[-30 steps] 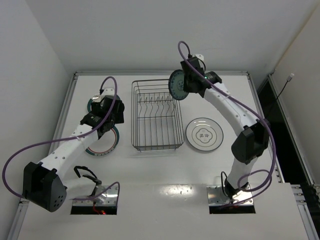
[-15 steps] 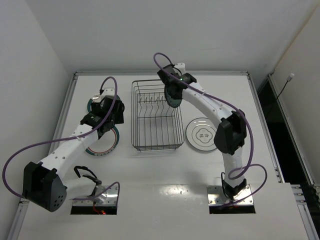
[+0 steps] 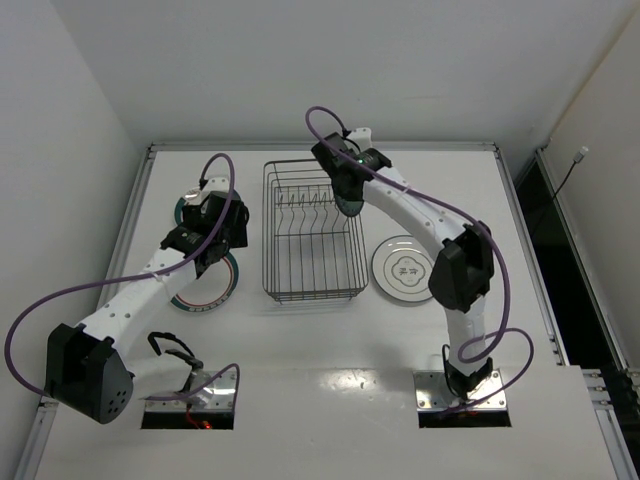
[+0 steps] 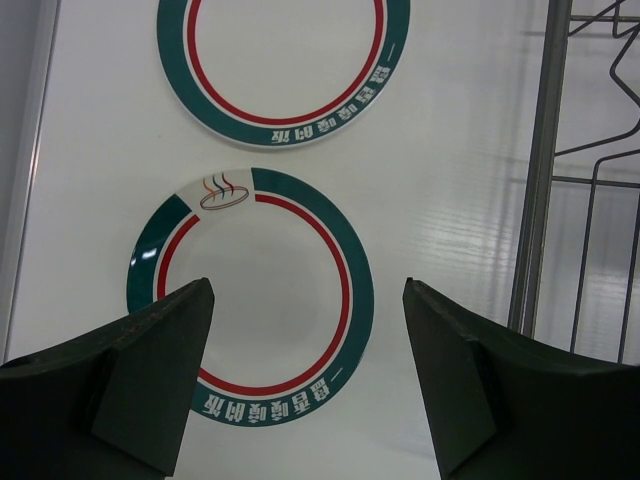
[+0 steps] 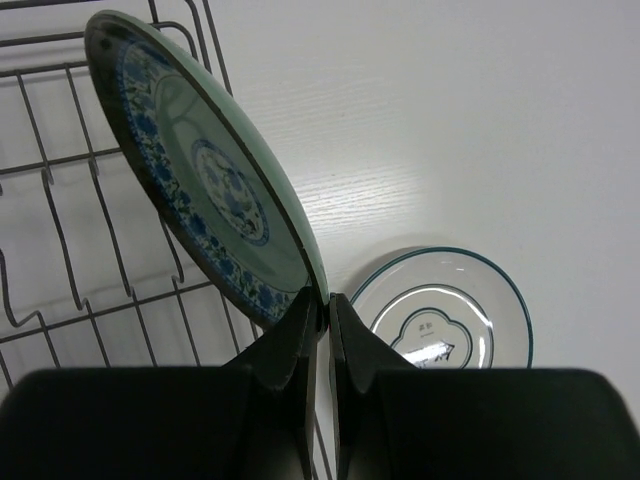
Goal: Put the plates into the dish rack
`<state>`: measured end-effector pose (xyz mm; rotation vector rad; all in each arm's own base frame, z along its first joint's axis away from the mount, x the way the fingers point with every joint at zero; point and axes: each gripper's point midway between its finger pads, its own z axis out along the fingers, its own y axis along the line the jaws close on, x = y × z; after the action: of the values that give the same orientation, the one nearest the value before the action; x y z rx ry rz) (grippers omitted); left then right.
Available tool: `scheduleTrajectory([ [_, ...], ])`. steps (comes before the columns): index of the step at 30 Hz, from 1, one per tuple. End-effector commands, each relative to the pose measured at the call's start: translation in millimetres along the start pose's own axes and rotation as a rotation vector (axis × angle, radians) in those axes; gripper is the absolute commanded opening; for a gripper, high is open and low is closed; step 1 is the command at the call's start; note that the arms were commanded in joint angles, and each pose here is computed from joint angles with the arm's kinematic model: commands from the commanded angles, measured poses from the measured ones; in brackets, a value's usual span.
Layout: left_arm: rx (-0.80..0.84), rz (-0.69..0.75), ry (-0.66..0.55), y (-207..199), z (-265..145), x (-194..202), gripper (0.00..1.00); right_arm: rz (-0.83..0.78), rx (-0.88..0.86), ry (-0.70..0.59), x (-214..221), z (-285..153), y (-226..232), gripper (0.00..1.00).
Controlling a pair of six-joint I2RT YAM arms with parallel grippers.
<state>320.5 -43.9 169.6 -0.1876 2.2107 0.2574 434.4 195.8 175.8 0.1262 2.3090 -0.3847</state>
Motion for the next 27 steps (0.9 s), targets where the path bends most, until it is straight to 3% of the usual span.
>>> scheduleTrajectory([
  [1,0.000,-0.024,-0.037,-2,-3,-12,0.74,0.110,-0.011,-0.123,-43,-35,-17,0.00],
  [7,0.000,-0.024,-0.037,-2,-3,-12,0.74,0.130,-0.031,-0.137,-52,-41,-15,0.00],
  [27,0.000,-0.024,-0.037,-2,-3,-12,0.74,0.005,0.061,0.018,0,11,3,0.00],
])
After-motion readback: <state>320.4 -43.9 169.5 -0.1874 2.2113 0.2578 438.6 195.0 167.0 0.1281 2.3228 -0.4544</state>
